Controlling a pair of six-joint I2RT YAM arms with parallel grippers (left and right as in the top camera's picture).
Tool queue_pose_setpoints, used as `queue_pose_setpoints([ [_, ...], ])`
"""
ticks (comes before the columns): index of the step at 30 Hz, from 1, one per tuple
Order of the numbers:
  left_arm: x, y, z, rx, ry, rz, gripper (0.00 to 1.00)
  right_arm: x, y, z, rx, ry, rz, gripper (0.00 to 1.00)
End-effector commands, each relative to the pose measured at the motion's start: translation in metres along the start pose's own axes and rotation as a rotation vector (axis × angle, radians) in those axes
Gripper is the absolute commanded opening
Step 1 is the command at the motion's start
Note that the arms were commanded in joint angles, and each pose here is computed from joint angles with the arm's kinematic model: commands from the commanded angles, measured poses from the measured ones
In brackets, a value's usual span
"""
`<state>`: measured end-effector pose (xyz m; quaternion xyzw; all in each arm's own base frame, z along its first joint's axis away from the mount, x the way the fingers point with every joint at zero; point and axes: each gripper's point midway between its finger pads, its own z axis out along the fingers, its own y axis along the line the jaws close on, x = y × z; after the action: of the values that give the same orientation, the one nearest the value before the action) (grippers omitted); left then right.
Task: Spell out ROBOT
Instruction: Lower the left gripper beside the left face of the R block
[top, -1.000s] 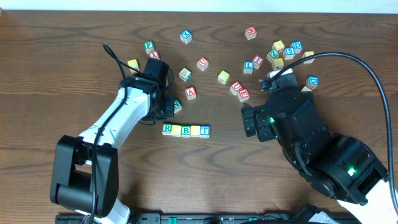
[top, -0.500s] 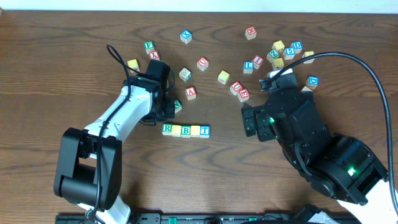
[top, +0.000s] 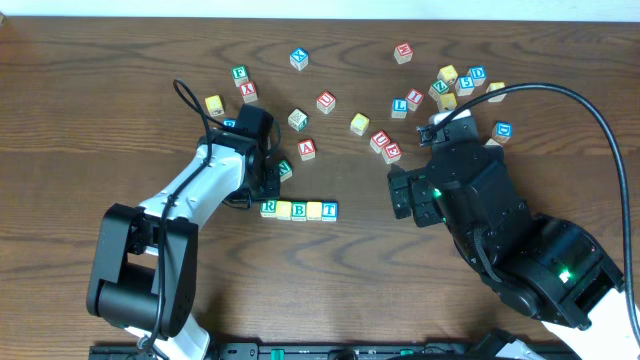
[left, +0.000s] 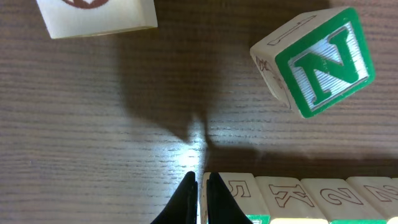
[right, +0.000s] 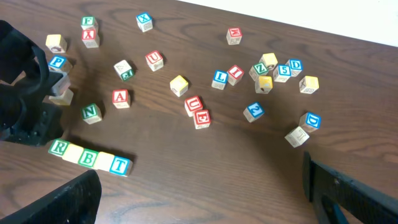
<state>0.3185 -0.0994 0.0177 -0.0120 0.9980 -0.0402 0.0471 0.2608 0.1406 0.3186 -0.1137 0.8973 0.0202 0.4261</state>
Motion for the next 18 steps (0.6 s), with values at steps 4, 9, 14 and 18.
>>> queue_pose_setpoints([
  [4,0.0002,0.0023,0.0042,-0.012,0.002,-0.009,0.07,-0.0066,-0.004,-0.0049,0.014,-0.023,-0.003,0.99],
  [9,0.0026,-0.0025,0.0043,0.004,0.011,-0.003,0.08,-0.0066,-0.0041,-0.0048,0.014,-0.023,-0.003,0.99],
  [14,0.0029,-0.0032,0.0043,0.009,0.013,-0.003,0.07,-0.0066,-0.0041,-0.0048,0.014,-0.023,-0.003,0.99],
  [18,0.0033,-0.0043,0.0042,0.015,0.015,-0.003,0.07,-0.0066,-0.0041,-0.0048,0.014,-0.023,-0.003,0.99],
])
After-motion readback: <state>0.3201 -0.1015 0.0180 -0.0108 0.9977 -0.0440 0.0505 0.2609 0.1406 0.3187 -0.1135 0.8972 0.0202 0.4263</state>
